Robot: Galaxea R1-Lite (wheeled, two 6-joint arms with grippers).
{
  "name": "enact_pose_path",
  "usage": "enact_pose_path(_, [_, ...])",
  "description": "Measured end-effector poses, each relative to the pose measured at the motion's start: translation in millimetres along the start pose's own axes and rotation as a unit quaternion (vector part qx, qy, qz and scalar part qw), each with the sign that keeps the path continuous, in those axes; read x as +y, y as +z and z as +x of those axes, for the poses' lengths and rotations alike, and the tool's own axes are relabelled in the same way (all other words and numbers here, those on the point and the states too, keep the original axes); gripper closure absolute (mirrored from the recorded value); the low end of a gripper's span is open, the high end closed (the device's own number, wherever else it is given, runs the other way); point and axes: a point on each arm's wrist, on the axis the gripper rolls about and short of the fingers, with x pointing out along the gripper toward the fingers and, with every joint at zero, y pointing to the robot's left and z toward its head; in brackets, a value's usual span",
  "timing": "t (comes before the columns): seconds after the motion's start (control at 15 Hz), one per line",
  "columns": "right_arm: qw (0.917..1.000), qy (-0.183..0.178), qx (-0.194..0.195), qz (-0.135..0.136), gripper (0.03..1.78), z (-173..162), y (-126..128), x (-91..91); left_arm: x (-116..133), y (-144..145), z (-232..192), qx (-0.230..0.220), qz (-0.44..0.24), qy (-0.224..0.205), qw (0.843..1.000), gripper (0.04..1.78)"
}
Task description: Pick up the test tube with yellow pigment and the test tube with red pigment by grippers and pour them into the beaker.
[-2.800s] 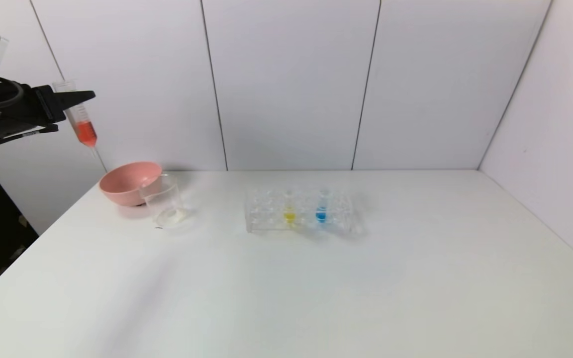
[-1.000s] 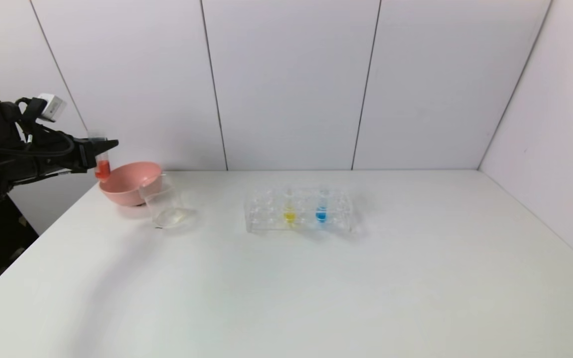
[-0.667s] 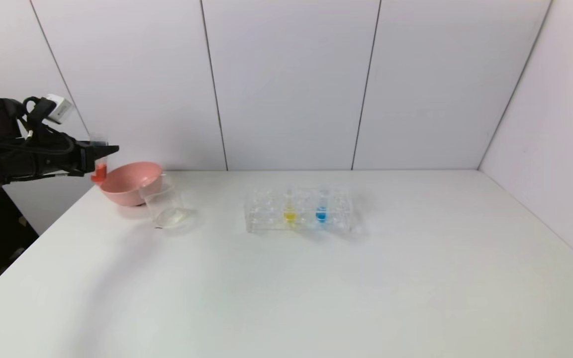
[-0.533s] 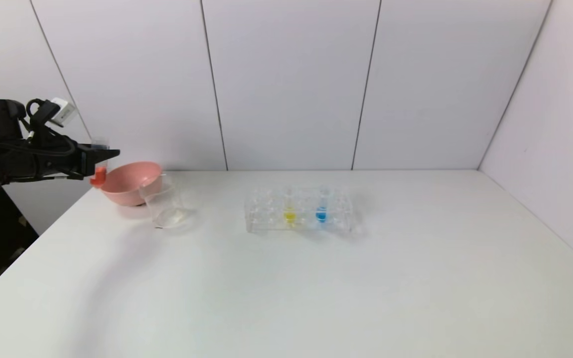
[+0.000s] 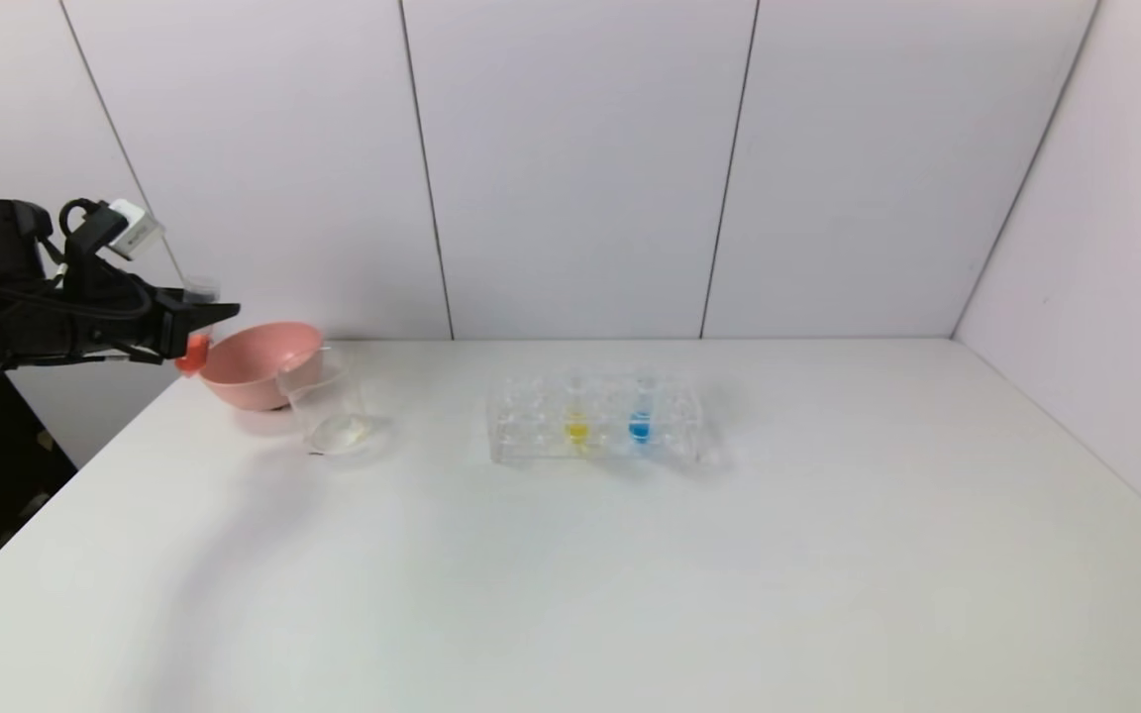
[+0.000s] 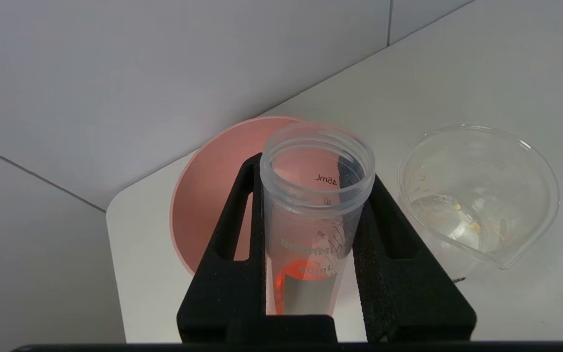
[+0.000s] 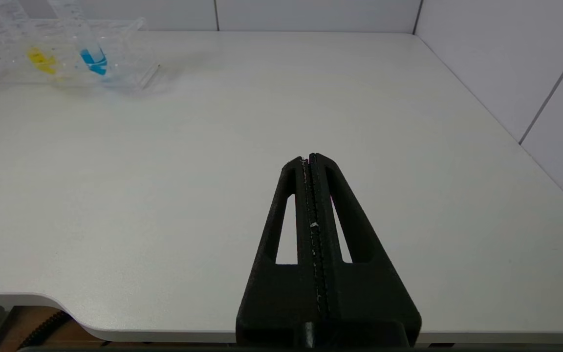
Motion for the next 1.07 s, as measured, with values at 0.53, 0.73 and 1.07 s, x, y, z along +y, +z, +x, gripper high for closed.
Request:
enact_pose_path(0.53, [1.0000, 0.000, 0.000, 0.000, 1.70, 0.0, 0.0, 0.0, -7.8, 15.0, -14.4, 0.028, -0.017, -0.036, 0.999, 1.29])
enact_pose_path(0.73, [1.0000, 0.000, 0.000, 0.000, 1.70, 0.0, 0.0, 0.0, -7.3, 27.0, -16.2, 0.053, 0.012, -0.059, 0.997, 1.29])
enact_pose_path(1.07, [1.0000, 0.000, 0.000, 0.000, 1.70, 0.0, 0.0, 0.0, -5.9, 30.7, -15.1, 0.083, 0.028, -0.084, 0.993, 1.29])
